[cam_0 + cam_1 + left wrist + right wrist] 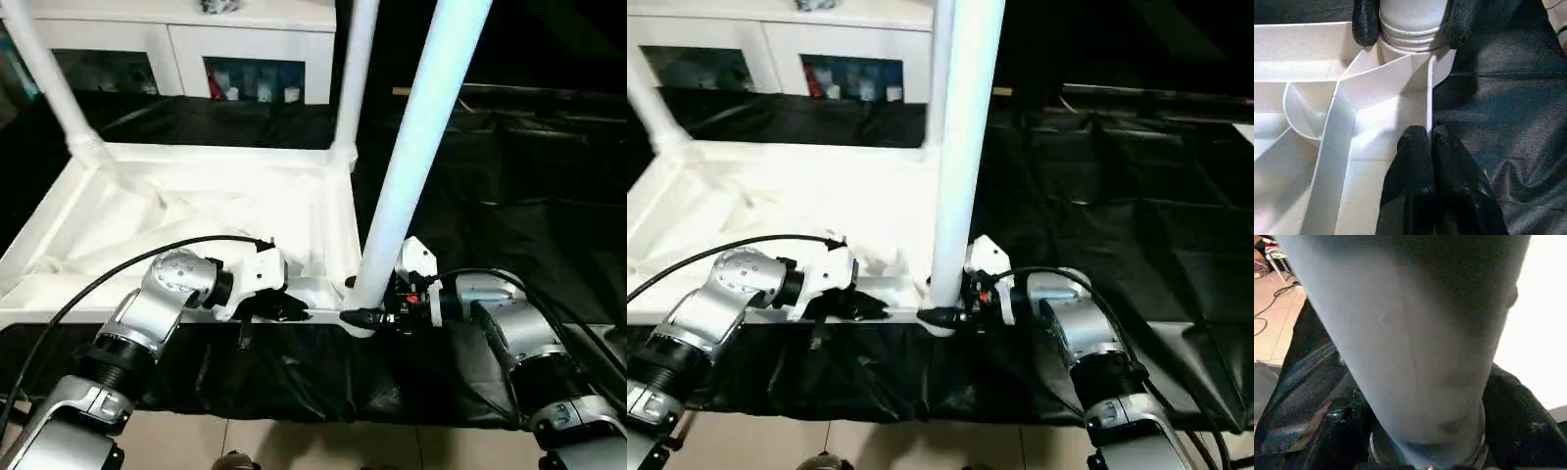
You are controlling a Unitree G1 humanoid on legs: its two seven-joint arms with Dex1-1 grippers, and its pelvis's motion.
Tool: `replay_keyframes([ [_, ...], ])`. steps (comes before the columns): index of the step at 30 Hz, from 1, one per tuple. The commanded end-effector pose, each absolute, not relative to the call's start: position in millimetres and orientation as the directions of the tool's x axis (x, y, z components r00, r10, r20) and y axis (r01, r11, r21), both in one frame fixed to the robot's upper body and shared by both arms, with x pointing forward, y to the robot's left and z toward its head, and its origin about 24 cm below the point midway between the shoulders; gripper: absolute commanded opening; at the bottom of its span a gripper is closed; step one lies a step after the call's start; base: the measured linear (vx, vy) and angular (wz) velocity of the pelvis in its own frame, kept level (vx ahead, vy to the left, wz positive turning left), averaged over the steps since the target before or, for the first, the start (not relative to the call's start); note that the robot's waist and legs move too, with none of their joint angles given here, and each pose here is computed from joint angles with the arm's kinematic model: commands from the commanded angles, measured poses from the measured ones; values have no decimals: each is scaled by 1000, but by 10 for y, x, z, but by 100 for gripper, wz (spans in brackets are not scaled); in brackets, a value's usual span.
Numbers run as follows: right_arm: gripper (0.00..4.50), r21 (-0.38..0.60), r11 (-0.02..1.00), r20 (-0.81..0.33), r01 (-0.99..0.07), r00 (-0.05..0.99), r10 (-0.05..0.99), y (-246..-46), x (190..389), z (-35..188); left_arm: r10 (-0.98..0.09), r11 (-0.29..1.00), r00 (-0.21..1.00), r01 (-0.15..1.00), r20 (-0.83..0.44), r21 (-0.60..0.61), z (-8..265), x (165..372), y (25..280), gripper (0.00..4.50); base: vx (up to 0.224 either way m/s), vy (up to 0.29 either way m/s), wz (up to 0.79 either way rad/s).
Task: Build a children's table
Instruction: Rotate leg to tighten
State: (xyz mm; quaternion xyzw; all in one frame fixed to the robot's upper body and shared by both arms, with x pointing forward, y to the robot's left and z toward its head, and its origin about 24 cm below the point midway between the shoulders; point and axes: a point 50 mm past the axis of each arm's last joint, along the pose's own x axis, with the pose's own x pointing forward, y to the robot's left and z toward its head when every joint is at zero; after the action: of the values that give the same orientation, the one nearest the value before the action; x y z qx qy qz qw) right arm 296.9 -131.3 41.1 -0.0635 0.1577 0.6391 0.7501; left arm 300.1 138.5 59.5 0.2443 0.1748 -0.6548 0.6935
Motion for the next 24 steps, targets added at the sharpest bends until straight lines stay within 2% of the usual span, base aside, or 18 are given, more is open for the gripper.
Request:
replay_keyframes([
  [1, 272, 153, -73, -295, -985, -116, 948, -942, 2789, 375, -816, 44, 113, 990, -566, 133, 587, 3033, 1318, 0, 0, 0, 0],
  [4, 265, 153, -55, -287, -987, -97, 953, -930, 2796, 375, -820, 54, 120, 990, -559, 133, 584, 3028, 1320, 0, 0, 0, 0],
  [6, 265, 142, 4, -271, -990, -35, 962, -916, 2828, 374, -820, 73, 140, 987, -556, 142, 567, 3024, 1308, 0, 0, 0, 0],
  [7, 265, 111, 135, -247, -985, 104, 964, -902, 2912, 373, -813, 119, 189, 980, -550, 161, 551, 3046, 1281, 0, 0, 0, 0],
  [8, 265, 111, 135, -247, -985, 104, 964, -902, 2912, 373, -813, 119, 189, 980, -550, 161, 551, 3046, 1281, 0, 0, 0, 0],
  [9, 264, 88, 266, -238, -960, 239, 942, -899, 3000, 363, -800, 172, 245, 968, -548, 182, 543, 3090, 1246, 0, 0, 0, 0],
  [11, 264, 87, 420, -228, -904, 392, 891, -901, 3100, 341, -789, 240, 308, 951, -532, 194, 547, 3150, 1164, 0, 0, 0, 0],
  [13, 263, 67, 512, -242, -856, 484, 841, -906, 3159, 317, -788, 271, 335, 942, -516, 199, 555, 3176, 1095, 0, 0, 0, 0],
  [14, 263, 55, 623, -238, -780, 596, 767, -893, 3229, 298, -787, 307, 369, 930, -495, 204, 564, 3206, 965, 0, 0, 0, 0],
  [15, 263, 59, 682, -233, -729, 654, 720, -876, 3266, 287, -781, 334, 393, 920, -485, 208, 567, 3227, 880, 0, 0, 0, 0],
  [18, 263, 82, 799, -203, -596, 775, 599, -764, 3341, 286, -761, 390, 452, 892, -465, 229, 564, 3264, 656, 0, 0, 0, 0],
  [20, 263, 58, 858, -229, -511, 830, 509, -700, 3382, 272, -746, 424, 488, 873, -453, 242, 566, 3284, 555, 0, 0, 0, 0],
  [24, 263, 45, 901, -221, -431, 875, 430, -592, 3427, 295, -741, 416, 499, 867, -449, 276, 555, 3266, 440, 0, 0, 0, 0],
])
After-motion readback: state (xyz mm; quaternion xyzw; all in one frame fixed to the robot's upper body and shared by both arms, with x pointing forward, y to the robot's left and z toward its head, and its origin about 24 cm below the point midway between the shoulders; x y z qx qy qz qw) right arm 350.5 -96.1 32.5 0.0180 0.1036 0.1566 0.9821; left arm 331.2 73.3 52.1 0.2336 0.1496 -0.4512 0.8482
